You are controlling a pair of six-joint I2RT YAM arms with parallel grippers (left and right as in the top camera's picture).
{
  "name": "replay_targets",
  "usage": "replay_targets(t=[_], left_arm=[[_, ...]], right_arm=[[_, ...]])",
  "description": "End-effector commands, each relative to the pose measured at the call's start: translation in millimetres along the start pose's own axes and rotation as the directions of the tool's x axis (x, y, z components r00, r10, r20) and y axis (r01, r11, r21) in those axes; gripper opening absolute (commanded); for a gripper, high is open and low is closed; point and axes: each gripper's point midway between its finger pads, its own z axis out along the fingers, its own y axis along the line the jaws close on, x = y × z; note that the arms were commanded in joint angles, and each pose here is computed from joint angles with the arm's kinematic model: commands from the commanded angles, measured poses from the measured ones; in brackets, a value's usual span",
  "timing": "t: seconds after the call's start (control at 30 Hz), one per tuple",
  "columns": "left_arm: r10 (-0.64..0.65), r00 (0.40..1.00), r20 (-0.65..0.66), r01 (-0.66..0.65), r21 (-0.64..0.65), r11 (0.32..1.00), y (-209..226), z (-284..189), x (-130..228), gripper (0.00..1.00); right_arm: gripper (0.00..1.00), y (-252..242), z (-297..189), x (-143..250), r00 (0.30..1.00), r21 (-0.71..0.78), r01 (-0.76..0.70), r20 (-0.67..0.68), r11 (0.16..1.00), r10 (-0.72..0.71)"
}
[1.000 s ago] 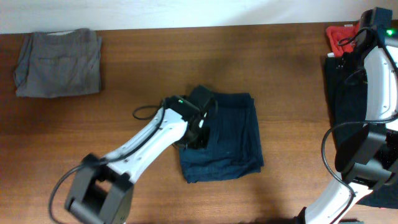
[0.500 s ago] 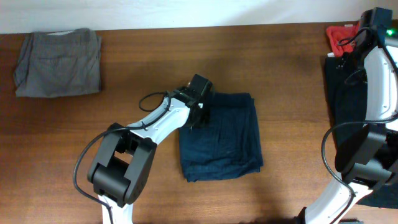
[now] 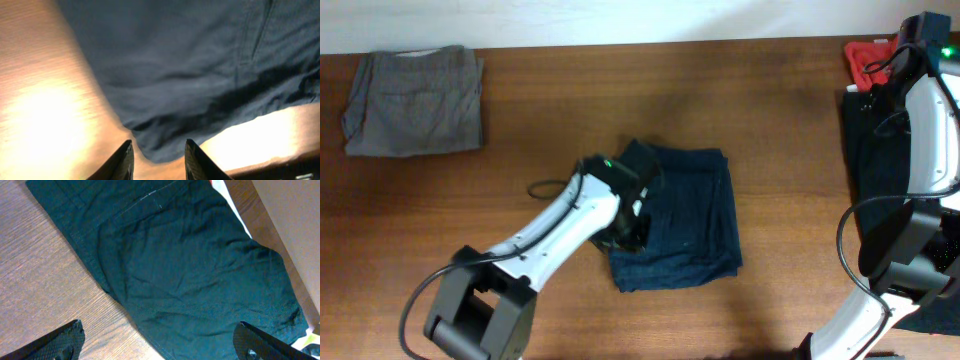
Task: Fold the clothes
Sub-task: 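Grasp the left edge of the folded shorts with the left gripper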
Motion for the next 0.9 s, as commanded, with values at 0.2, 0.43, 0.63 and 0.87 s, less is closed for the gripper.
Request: replay_targets(t=[0.2,0.43,0.63,0.87], left_arm=[[-0.025,0.997,-0.079,0.029,0.052,0.998,-7.1,76.1,45.9,0.27],[0.031,0.956,0.291,-0.037,0.014,0.999,-8.4,-54.5,-22.6,0.95],[-0.207,0.922,0.327,0.188,0.091,0.978,84.7,-67.0,-50.9,0.99],[-0.096,0.978,0.184,-0.020,0.542,0.840,36.0,23.2,-40.7,0.99]], right_arm=[[0.98,-5.9,-5.7,-5.7,1.000,0.012,-0.022,0.023,1.000,0.021],[0.98,-5.9,-5.7,-5.7,1.000,0.012,-0.022,0.023,1.000,0.021],[0.98,-5.9,-5.7,-5.7,1.000,0.012,-0.022,0.023,1.000,0.021],[0.98,-5.9,-5.7,-5.7,1.000,0.012,-0.022,0.023,1.000,0.021]])
